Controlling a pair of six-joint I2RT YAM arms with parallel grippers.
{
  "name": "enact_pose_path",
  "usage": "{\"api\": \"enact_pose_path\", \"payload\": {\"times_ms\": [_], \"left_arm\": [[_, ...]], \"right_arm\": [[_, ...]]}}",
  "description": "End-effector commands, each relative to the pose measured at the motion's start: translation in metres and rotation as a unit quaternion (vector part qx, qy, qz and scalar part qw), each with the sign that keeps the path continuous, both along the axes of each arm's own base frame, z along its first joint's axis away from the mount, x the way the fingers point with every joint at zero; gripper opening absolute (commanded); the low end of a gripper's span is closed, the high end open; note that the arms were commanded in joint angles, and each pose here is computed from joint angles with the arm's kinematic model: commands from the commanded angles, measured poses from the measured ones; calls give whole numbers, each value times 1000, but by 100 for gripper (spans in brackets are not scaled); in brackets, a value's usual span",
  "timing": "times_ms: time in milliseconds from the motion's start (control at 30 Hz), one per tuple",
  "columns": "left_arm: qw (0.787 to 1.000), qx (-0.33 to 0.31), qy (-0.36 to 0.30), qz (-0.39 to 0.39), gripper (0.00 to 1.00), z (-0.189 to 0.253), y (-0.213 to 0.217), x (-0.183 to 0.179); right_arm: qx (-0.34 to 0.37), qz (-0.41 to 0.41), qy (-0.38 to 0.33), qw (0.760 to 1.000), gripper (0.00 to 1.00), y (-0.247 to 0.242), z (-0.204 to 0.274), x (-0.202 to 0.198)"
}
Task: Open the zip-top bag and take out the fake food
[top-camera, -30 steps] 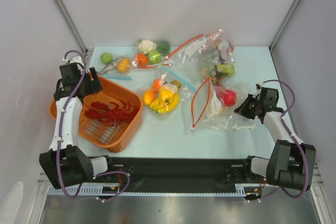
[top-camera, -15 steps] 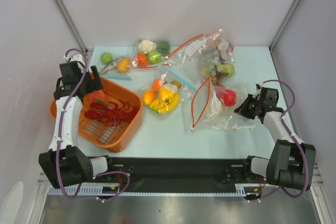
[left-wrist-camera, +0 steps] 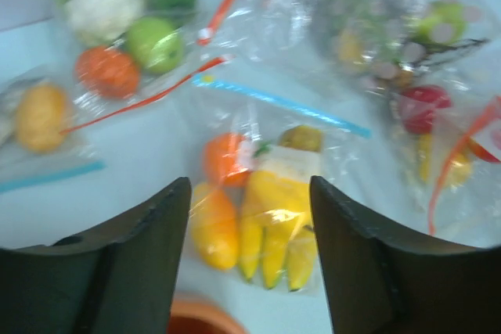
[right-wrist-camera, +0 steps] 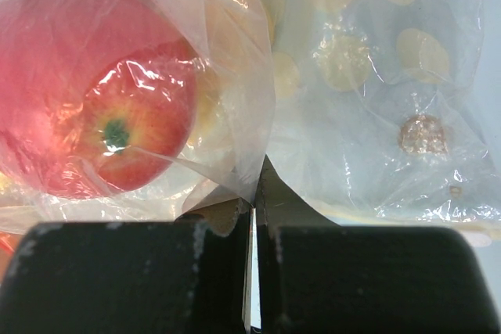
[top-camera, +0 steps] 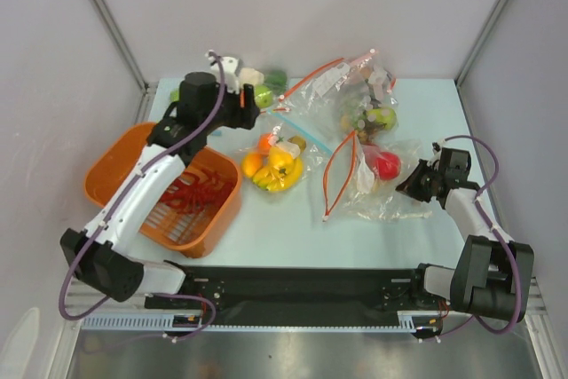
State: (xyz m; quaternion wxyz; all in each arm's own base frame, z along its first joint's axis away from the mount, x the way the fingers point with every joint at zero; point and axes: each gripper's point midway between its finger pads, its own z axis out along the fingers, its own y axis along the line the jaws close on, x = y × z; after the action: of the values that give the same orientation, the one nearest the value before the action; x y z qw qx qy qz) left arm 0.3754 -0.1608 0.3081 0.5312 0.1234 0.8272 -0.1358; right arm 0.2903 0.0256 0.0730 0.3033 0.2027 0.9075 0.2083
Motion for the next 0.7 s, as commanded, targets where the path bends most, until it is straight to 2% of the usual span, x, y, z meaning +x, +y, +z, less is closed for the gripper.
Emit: {"api": "enact_pose_path", "payload": {"times_ms": [0,100,333,500,667], "left_arm": [[994,-54,-21,-98,65,19,-69,-1],[979,-82,4,-185,53,6,-129,-23],[941,-100,62,-317,42,-31,-215,-62],[927,-102,90,-350,39,-53,-245,-72],[924,-91,111,-354,40,-82,-259,-68]], "right_arm": [[-11,0,-27,1000,0,-5,17,12],[-11,2,-28,1000,0,-5,18,11],[-11,2,-30,999,0,-5,19,11],[-12,1,-32,999,0,-5,20,10],[-13,1,-34,999,0,-5,21,9]]}}
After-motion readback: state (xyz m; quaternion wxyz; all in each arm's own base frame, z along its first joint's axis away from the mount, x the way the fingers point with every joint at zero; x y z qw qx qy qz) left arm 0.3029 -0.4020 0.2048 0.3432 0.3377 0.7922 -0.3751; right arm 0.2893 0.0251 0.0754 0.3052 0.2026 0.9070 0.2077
